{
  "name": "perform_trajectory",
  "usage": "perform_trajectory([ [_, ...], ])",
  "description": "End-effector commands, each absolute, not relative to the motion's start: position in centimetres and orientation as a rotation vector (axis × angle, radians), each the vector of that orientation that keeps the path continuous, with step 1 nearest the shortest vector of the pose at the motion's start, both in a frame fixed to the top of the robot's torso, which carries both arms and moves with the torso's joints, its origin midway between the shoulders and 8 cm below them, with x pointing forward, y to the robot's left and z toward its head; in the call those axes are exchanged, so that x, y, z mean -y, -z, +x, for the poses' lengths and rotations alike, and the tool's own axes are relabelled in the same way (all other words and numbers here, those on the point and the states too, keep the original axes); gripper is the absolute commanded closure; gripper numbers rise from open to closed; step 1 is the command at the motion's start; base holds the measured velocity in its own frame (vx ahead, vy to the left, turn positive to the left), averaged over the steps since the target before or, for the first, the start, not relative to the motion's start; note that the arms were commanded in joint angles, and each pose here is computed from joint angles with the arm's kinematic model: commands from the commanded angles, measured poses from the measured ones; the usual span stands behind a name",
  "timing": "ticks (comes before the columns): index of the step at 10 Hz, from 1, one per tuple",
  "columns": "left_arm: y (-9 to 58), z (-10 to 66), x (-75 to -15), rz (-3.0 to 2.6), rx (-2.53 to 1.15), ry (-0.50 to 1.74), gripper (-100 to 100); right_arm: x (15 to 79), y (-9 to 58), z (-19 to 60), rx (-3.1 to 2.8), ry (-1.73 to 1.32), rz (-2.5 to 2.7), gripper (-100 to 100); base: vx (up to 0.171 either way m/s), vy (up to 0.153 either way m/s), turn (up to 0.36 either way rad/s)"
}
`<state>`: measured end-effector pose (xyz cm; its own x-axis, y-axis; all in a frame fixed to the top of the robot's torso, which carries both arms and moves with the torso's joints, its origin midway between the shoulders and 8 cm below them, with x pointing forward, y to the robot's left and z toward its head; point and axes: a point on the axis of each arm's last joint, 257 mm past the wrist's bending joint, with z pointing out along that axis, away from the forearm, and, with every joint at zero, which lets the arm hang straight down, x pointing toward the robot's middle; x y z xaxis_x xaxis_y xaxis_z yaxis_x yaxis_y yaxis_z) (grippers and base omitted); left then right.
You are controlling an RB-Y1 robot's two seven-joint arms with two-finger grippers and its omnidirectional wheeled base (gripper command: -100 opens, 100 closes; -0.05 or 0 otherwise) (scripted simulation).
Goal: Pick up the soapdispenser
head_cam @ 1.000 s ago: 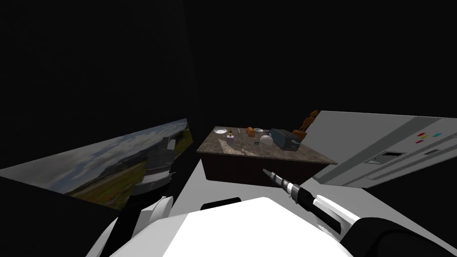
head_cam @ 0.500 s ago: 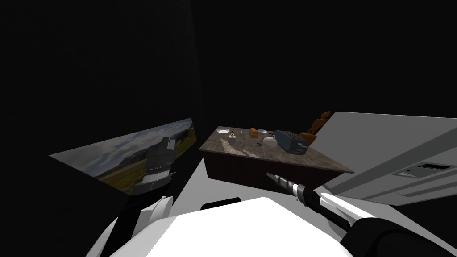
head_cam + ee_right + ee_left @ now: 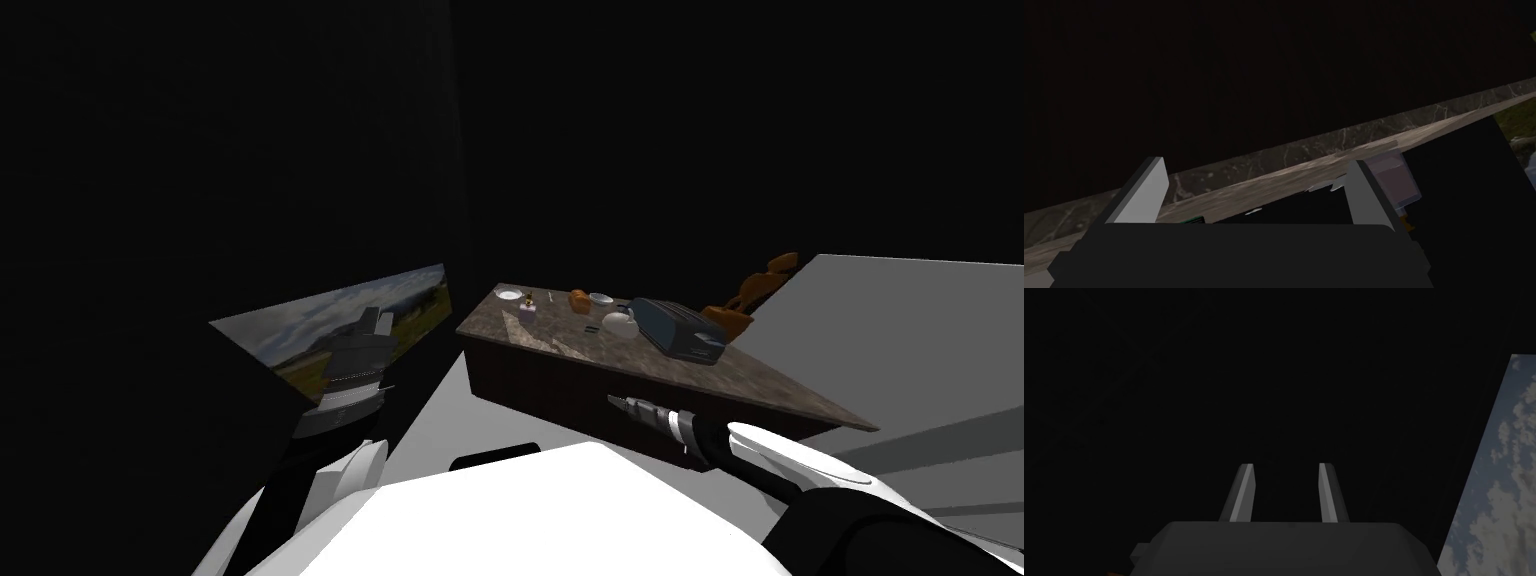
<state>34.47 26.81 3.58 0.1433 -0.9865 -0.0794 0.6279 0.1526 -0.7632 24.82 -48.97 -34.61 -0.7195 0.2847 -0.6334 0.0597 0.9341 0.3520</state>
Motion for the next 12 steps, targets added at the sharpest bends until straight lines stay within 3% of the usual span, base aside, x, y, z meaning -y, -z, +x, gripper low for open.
perform_trajectory([
  [1, -3.6, 34.5, -26.8, -0.659, -0.677, 1.294, 0, 49.9, 34.5, 24.5, -2.389, -0.374, 0.190, -100, 0.007, -0.044, 0.124],
  [12, -3.6, 34.5, -26.8, -0.659, -0.677, 1.294, 0, 57.2, 32.1, 20.9, -2.668, -0.211, -0.271, -100, 0.032, -0.037, 0.232],
])
